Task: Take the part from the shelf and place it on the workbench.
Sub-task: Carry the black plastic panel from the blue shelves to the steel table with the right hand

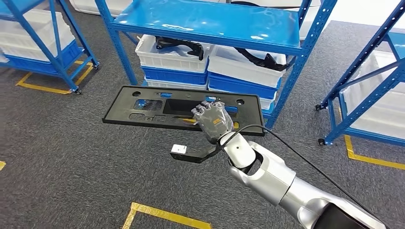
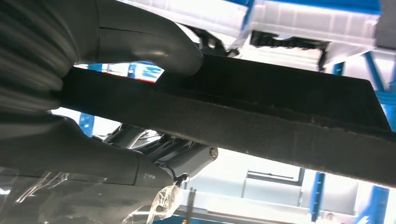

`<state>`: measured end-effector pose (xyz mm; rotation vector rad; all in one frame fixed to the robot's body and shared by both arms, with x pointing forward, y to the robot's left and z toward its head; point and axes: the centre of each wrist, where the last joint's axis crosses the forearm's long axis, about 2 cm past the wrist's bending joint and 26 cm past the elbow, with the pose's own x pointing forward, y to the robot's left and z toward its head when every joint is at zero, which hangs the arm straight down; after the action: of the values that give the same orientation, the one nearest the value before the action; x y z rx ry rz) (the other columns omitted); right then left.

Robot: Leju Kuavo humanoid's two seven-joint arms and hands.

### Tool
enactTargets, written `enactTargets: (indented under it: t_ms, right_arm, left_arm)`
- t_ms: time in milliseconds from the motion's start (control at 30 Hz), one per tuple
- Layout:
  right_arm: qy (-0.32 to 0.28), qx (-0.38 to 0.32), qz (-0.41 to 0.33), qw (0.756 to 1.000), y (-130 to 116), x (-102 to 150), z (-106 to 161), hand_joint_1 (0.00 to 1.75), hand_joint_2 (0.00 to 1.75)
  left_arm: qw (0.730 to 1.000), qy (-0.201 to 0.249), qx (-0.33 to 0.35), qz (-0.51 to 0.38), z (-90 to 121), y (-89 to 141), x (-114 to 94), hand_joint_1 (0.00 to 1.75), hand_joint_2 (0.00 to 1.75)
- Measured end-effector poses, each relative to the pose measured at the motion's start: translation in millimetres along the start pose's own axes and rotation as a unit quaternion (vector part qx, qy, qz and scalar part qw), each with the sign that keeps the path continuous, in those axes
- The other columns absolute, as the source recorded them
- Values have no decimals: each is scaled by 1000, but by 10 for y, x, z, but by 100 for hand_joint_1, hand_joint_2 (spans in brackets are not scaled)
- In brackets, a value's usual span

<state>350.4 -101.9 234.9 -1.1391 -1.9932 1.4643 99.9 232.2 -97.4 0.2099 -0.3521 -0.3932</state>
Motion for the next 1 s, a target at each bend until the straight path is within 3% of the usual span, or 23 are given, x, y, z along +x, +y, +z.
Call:
enactTargets:
  t_ms: [367,1000]
  right_arm:
    - [1,0,-1,1000,1,12,2,175,175]
    - [5,4,-2,1000,-31,27,16,175,175]
  left_arm:
    - [1000,7,2,-5,1,13,-78,0,175]
    - [1000,-8,8,-8,-24,85,-8,0,175]
